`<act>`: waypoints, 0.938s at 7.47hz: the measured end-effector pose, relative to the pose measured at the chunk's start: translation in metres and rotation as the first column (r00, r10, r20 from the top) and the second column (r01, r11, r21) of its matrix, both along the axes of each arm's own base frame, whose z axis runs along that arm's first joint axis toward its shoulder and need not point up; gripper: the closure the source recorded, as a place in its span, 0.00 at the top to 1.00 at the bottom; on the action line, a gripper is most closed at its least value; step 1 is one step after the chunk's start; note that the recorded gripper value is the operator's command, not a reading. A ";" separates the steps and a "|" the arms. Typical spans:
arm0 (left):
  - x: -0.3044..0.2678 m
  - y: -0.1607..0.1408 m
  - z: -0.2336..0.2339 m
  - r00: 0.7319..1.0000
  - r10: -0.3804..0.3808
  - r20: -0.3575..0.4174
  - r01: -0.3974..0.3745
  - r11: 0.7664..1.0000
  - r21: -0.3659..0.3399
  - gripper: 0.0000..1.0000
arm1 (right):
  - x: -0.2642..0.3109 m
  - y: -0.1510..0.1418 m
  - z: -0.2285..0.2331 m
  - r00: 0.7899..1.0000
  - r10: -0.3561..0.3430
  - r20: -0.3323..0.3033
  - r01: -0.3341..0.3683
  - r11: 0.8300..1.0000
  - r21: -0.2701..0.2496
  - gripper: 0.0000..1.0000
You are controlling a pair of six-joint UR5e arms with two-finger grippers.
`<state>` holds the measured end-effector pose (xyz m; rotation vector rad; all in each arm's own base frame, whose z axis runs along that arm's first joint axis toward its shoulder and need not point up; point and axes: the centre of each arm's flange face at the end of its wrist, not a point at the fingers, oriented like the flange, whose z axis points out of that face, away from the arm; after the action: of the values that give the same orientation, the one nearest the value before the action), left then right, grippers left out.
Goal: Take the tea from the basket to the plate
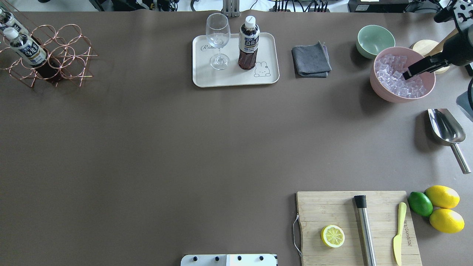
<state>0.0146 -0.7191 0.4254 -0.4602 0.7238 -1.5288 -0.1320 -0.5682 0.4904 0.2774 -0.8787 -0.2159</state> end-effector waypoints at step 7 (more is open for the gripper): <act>0.001 0.003 -0.010 1.000 0.007 -0.002 -0.007 1.000 0.024 0.96 | 0.135 0.110 0.184 0.977 0.184 -0.112 -0.212 0.909 -0.359 0.99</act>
<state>0.0153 -0.7166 0.4151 -0.4463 0.7409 -1.5122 0.0033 -0.4581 0.6742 0.0042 -0.7920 0.1297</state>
